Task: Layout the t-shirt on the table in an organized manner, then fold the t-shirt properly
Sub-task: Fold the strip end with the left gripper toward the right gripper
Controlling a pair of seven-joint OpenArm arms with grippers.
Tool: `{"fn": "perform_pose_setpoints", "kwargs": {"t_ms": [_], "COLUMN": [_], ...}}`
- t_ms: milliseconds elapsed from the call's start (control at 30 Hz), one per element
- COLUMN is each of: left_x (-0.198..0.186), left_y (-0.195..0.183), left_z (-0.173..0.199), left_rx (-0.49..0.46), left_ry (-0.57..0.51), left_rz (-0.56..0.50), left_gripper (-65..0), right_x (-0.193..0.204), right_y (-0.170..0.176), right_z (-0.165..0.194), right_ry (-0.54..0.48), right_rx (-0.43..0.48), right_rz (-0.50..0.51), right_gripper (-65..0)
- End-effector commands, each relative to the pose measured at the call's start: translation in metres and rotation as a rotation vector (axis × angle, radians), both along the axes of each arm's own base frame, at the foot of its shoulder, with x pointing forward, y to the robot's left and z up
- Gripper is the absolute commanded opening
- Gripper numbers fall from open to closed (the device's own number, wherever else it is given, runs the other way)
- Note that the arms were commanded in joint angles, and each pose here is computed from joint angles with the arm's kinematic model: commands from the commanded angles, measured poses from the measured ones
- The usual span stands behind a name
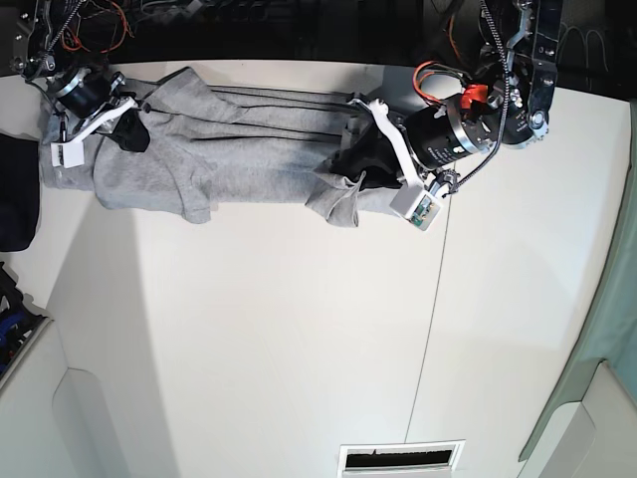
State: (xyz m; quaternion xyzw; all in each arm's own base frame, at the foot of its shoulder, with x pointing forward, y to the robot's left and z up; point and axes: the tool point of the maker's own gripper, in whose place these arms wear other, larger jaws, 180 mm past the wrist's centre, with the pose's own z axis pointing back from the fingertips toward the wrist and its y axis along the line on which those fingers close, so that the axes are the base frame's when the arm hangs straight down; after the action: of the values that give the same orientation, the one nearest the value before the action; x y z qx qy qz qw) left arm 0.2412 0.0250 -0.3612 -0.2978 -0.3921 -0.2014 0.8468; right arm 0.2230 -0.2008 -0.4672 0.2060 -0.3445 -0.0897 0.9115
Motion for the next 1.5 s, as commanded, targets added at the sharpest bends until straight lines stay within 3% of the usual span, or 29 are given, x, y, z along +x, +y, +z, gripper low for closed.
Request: {"fn": "perform_pose_setpoints", "kwargs": {"t_ms": [0,33,133,200,300,400,467,667,800,1000,1167,1467], "left_x": [0.006,0.006,0.007,0.006,0.003,0.003,0.003,-0.004,-0.005,-0.003,-0.005,0.000], "left_y": [-0.008,-0.012,-0.028,-0.039,-0.051,-0.059,-0.059,-0.065,-0.066,-0.063,-0.061,-0.039], "left_z": [0.008,0.004,-0.008,-0.013,-0.015,-0.012,-0.011,-0.009,-0.001,0.002,-0.005,-0.017], "left_rx": [-0.047,-0.062,-0.113,-0.147,-0.191,-0.215,-0.217,-0.228,-0.254,-0.228,-0.189,-0.117], "left_ry": [-0.026,-0.012,0.041,0.070,0.097,0.099,0.099,0.100,0.083,0.062,0.066,0.078], "left_rz": [0.012,0.020,0.040,0.049,0.059,0.064,0.064,0.018,0.010,0.007,0.003,0.059], "left_gripper": [-65.0,-62.9,-39.5,-32.6,-32.5,-32.6,-32.6,-32.6,-32.6,-32.6,-32.6,-32.6], "right_x": [0.004,0.004,0.005,0.006,0.007,0.008,0.010,0.028,0.038,0.031,0.020,-0.007], "right_y": [-0.004,-0.005,-0.005,-0.005,-0.003,-0.001,-0.001,-0.033,-0.067,-0.123,-0.139,-0.149], "right_z": [0.004,0.004,0.004,0.005,0.007,0.010,0.016,0.066,0.100,0.094,0.078,0.029], "right_ry": [-0.011,-0.011,-0.012,-0.016,-0.023,-0.026,-0.028,-0.115,-0.181,-0.076,-0.016,0.088], "right_rx": [-0.012,-0.014,-0.015,-0.012,0.008,0.050,0.085,0.037,-0.059,-0.247,-0.223,-0.111], "right_rz": [-0.001,0.000,0.001,-0.001,-0.011,-0.023,-0.025,-0.016,-0.018,-0.089,-0.117,-0.174], "right_gripper": [-65.0,-65.0,-65.0,-65.0,-64.4,-43.6,-36.1,-35.5,-35.5,-35.3,-24.2,-24.2]}}
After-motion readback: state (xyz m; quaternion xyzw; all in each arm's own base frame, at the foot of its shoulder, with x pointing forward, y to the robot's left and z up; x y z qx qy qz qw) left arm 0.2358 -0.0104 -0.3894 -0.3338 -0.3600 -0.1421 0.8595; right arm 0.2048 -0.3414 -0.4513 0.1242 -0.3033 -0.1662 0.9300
